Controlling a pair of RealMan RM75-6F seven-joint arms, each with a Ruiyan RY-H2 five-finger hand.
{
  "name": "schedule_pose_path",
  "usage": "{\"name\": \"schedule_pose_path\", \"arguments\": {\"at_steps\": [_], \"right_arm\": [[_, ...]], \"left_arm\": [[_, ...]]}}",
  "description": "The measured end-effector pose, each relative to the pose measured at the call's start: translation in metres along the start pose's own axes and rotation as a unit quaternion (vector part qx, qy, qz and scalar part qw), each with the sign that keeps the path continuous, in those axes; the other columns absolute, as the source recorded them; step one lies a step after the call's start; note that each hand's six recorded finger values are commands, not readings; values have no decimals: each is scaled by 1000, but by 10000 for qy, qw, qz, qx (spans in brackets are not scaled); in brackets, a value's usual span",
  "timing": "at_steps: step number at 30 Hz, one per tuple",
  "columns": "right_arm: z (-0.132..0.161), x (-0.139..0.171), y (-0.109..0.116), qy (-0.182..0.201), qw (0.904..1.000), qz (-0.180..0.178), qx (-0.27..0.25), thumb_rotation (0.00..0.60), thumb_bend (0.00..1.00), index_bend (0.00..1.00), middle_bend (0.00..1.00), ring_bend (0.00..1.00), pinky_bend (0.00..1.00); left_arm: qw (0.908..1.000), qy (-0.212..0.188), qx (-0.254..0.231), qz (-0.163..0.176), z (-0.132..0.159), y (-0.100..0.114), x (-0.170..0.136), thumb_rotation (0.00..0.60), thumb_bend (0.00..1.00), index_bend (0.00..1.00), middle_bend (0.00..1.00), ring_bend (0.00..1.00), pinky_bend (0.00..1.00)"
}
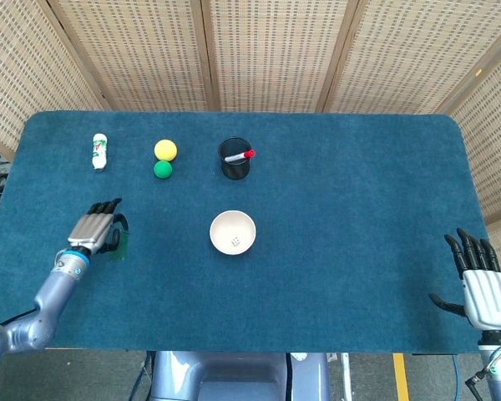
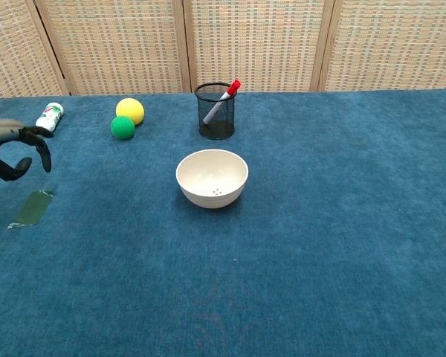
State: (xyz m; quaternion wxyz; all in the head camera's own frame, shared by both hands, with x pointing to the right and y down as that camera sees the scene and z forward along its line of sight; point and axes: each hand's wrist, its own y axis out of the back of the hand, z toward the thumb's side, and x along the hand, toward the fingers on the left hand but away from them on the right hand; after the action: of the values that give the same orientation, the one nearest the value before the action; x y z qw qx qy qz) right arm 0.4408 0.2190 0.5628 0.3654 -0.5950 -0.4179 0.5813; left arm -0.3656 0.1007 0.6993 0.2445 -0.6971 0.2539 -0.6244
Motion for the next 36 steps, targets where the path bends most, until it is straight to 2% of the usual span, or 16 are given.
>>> {"name": "schedule_pose_path", "arguments": {"at_steps": [4, 12, 16, 19, 24, 36], "right_arm": [[0, 0, 0, 0, 10000, 4, -1, 600, 0, 0, 0, 0, 0], [-2, 0, 0, -28, 10000, 20, -13, 600, 0, 0, 0, 0, 0], [-2, -1, -1, -32, 10000, 31, -17, 600, 0, 0, 0, 0, 0], [-2, -1, -1, -32, 10000, 34, -19, 600, 0, 0, 0, 0, 0], [-3, -1, 0, -41, 10000, 34, -29, 600, 0, 0, 0, 0, 0], [-3, -1, -1, -48, 10000, 60, -53, 600, 0, 0, 0, 0, 0]], "left_arm": [[9993, -69, -22, 361, -6, 10, -1, 600, 508, 394, 0, 0, 0], [9988, 135, 217, 411, -19, -10, 18, 600, 511, 396, 0, 0, 0], [9984, 156, 326, 436, -17, -24, 27, 600, 518, 440, 0, 0, 0], [9981, 117, 388, 459, -13, -28, 30, 600, 524, 476, 0, 0, 0], [9978, 127, 441, 474, -12, -30, 30, 600, 519, 482, 0, 0, 0], [9976, 180, 514, 431, -17, -39, 33, 600, 390, 421, 0, 0, 0]]}}
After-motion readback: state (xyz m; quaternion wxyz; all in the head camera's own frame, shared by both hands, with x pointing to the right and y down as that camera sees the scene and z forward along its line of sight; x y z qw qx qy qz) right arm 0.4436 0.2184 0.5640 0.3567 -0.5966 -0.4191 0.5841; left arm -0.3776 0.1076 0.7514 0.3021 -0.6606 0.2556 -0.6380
